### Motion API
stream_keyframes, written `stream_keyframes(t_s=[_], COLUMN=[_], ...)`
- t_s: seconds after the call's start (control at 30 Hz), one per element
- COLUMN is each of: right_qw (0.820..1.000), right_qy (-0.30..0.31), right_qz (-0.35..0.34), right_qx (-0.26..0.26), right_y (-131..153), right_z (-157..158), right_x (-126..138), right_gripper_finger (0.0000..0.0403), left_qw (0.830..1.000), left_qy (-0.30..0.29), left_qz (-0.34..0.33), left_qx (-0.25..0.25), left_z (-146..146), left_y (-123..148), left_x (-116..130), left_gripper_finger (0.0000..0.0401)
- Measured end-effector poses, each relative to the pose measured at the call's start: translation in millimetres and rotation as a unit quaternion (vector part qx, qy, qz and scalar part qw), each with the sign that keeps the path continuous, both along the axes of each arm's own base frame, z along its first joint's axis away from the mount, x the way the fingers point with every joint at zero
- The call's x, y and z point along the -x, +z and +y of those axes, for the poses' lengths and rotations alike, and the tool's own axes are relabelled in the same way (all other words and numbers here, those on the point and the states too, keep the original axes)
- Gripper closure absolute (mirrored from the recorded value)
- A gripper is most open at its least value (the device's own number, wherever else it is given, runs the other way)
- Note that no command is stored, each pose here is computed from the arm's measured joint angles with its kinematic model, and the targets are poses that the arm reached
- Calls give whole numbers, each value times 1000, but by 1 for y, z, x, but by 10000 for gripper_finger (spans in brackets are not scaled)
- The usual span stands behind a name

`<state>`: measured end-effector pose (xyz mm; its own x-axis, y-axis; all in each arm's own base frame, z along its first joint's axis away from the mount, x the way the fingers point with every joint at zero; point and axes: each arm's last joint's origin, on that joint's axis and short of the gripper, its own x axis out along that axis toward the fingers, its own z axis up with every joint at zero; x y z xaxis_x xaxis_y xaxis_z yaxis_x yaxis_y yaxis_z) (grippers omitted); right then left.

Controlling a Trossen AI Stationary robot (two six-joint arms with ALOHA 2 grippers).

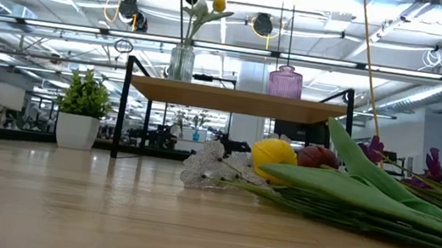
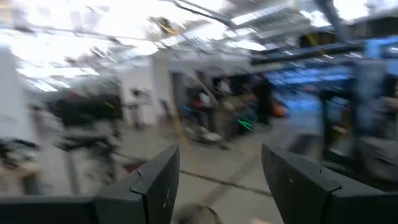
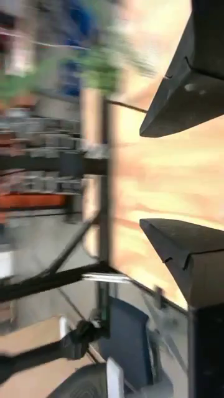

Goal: Pick and place flowers into a vace then onto a shelf
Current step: Put the yellow tulip into the purple vase

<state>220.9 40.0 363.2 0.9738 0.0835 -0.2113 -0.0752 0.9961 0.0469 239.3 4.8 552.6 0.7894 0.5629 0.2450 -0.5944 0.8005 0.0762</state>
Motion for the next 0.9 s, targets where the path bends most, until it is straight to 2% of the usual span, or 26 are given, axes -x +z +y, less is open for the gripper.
stream_keyframes(t_s=[0.1,0.27,0.4,0.47,0.57,0.67,0.77,0.9], right_qw=[996,983,955,930,881,836,796,741], right_qy=[-27,-48,-20,-1,7,2,-18,-86], right_qz=[61,159,263,325,414,471,509,541], right_qx=[-53,-78,-135,-175,-229,-280,-326,-389], right_y=[-11,-28,-43,-50,-62,-69,-80,-106], right_z=[-4,-6,3,12,28,48,66,82], right_x=[2,9,20,26,33,35,37,39], right_gripper_finger=[186,186,186,189,195,202,208,208], left_qw=[998,985,964,954,936,927,920,910], left_qy=[-48,-129,-211,-240,-280,-289,-279,-267], left_qz=[26,49,65,67,91,131,161,188], left_qx=[35,106,149,169,193,201,223,255], left_z=[-19,-54,-83,-95,-116,-133,-148,-162], left_y=[-8,-21,-31,-34,-45,-61,-78,-100], left_x=[-2,-4,-7,-11,-18,-28,-39,-56], left_gripper_finger=[169,169,169,169,169,169,169,169])
